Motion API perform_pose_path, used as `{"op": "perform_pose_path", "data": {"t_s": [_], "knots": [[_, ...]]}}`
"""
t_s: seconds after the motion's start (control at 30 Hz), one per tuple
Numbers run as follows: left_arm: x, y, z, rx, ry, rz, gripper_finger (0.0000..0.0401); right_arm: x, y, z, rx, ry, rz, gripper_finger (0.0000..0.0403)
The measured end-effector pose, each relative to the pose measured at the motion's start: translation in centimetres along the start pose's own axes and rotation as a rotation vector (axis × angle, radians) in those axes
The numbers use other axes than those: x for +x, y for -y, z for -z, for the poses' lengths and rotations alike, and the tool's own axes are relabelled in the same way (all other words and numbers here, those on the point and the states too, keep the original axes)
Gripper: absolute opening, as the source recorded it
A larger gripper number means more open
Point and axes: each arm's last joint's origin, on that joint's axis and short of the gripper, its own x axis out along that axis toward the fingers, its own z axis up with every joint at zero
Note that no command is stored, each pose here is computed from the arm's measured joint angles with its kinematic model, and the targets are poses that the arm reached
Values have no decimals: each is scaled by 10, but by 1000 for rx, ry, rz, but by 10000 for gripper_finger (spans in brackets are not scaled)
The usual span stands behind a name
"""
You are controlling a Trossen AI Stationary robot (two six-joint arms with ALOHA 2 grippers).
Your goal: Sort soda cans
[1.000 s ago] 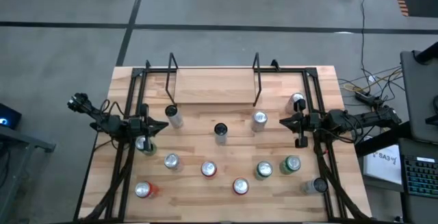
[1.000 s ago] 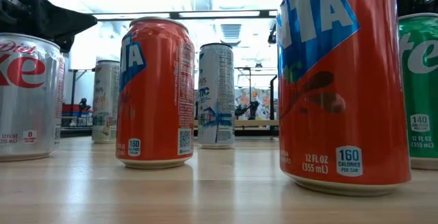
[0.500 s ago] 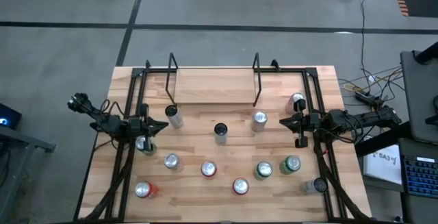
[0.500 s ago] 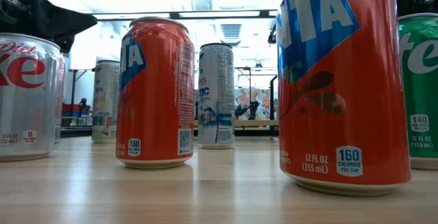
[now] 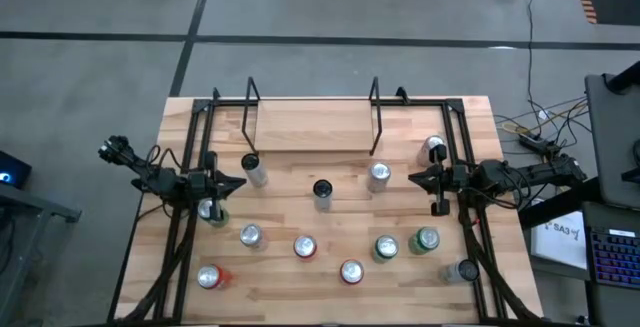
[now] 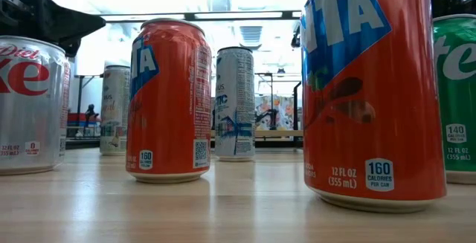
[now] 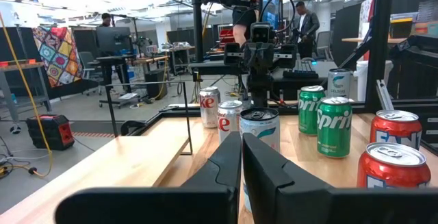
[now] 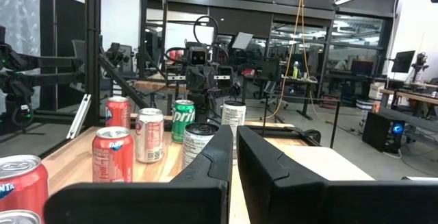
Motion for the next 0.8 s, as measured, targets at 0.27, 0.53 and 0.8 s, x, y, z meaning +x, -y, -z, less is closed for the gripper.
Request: {"op": "perform_pose_path", "data": {"t_s": [0.27,0.53,0.8], "knots": [[-1,-2,-14,-378,124,34,0,0,0,0,189,0,-1,12],[-2,-3,-24,-681,202,84,0,0,2,-1,697,19,48,12],[4,3,-20,-746,152,124,0,-1,9,1,619,56,293,12]]}}
